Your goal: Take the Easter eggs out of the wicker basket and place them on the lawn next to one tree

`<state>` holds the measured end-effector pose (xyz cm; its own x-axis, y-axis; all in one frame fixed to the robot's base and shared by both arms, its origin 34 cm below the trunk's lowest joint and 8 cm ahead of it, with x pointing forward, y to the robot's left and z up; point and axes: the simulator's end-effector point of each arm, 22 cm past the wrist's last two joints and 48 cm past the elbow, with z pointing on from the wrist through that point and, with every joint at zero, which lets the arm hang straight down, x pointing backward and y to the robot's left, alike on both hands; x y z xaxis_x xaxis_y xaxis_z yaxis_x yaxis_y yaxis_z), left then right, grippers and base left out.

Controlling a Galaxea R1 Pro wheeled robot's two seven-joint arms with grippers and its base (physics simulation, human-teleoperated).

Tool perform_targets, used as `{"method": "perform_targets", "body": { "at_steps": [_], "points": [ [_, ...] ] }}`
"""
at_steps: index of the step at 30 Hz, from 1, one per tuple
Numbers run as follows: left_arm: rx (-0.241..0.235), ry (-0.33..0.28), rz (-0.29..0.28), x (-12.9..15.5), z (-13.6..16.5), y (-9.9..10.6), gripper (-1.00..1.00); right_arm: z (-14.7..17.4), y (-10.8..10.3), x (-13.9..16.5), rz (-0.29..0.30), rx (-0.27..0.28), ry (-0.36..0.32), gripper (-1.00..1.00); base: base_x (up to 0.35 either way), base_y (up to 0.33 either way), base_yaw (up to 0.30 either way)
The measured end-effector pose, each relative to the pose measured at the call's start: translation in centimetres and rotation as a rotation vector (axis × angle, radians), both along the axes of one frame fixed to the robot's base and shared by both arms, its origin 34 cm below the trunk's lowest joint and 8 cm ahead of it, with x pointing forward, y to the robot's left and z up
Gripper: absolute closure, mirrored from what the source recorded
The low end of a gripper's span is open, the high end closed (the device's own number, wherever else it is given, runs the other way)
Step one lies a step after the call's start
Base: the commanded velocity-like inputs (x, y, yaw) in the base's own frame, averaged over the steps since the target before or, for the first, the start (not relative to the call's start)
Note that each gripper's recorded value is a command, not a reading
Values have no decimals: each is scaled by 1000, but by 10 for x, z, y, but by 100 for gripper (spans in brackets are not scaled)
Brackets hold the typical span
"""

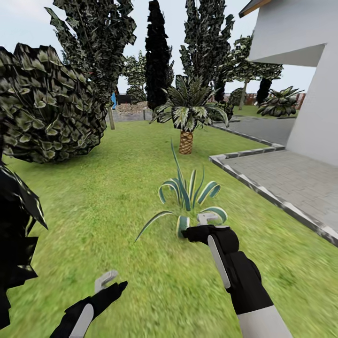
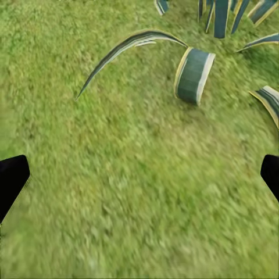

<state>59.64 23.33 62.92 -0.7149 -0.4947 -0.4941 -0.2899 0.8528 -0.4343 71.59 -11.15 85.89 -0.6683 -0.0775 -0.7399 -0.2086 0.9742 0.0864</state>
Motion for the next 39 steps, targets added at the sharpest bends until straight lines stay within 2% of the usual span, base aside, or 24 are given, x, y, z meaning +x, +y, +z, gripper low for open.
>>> {"method": "perform_targets", "body": {
  "at_steps": [8, 16, 27, 39],
  "points": [
    [9, 2, -57, 12, 7, -18, -100, 1, 0, 0, 1, 1, -2, -100, 330, 0, 178],
    [10, 3, -73, 37, 13, -24, -100, 10, 0, 1, -1, 6, -23, -100, 330, 0, 26],
    [13, 16, -82, 40, 10, -27, -100, 12, 0, 1, 0, 8, -26, -100, 330, 0, 9],
    [13, 20, -84, 39, 8, -27, -100, 11, 1, 1, 1, 8, -26, -100, 330, 0, 219]
  ]
}}
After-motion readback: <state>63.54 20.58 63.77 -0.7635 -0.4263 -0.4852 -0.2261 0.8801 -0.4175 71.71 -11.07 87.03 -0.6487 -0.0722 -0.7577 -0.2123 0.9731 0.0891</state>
